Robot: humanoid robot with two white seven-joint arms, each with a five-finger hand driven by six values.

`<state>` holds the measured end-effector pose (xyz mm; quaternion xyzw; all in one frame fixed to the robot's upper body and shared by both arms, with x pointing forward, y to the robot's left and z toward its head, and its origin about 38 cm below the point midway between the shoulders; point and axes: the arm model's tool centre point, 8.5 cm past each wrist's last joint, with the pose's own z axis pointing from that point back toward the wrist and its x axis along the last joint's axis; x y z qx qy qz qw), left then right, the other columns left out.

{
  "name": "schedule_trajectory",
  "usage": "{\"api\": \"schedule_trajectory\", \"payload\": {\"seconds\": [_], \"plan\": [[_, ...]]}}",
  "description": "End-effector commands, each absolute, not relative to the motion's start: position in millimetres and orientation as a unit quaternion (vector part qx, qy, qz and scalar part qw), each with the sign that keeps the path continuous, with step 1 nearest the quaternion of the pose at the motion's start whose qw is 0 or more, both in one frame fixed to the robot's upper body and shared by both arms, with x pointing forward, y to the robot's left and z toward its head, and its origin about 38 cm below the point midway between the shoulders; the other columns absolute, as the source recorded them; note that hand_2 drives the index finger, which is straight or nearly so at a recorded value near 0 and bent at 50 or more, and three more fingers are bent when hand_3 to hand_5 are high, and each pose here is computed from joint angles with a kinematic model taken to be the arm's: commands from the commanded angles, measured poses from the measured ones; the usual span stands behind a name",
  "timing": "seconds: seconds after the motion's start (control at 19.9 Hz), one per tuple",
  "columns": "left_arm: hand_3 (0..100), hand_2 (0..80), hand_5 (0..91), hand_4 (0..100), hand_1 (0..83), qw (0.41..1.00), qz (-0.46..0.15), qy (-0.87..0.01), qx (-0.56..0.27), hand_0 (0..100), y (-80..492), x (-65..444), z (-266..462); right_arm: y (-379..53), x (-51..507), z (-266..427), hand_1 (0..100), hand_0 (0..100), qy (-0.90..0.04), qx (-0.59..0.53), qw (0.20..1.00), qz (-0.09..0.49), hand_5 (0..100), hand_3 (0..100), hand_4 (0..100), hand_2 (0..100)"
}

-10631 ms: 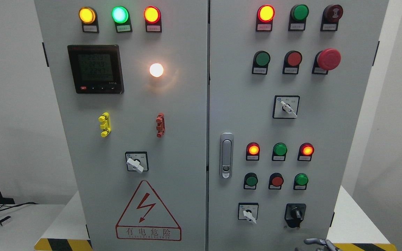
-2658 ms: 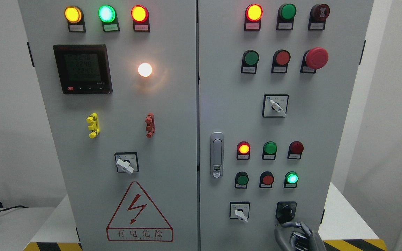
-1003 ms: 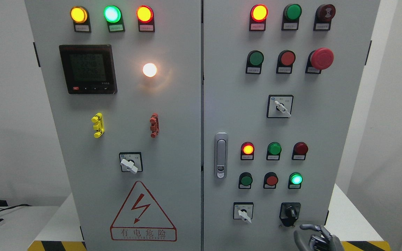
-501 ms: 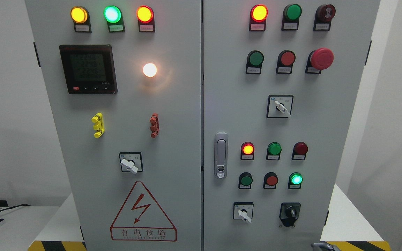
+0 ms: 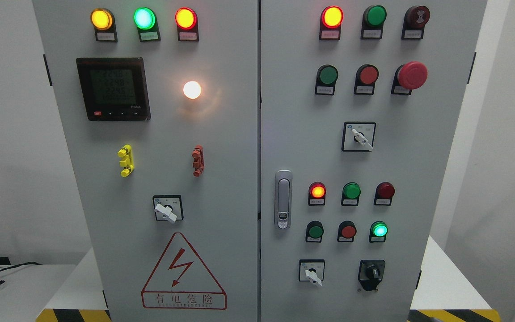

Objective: Trip black knob to open circuit

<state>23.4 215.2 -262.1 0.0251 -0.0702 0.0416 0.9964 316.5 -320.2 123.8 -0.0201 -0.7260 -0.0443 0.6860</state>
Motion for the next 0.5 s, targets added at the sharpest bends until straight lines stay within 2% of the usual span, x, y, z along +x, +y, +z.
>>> {"api": "schedule_trajectory", "payload": {"seconds": [0.0, 0.35, 0.45], "plan": [[0, 0.0, 0.0, 0, 38.9, 0.997, 0.026, -0.07, 0.023, 12, 214.0, 23.6, -262.1, -331.8, 299.6, 132.0, 0, 0, -0.733, -0.026, 0.678, -0.057, 29, 35, 28, 19], [0, 0.0, 0.0, 0, 38.9, 0.997, 0.026, -0.07, 0.024, 12, 215.0, 23.6, -262.1, -322.2, 300.4, 129.9, 0, 0, -0.731, -0.016, 0.68, -0.052, 26, 31, 24, 16], [0, 0.0, 0.0, 0, 38.9, 0.997, 0.026, -0.07, 0.023, 12, 214.0, 23.6, -262.1, -321.7, 300.1, 129.4, 0, 0, -0.731, -0.016, 0.681, -0.052, 24, 27, 22, 15]]}}
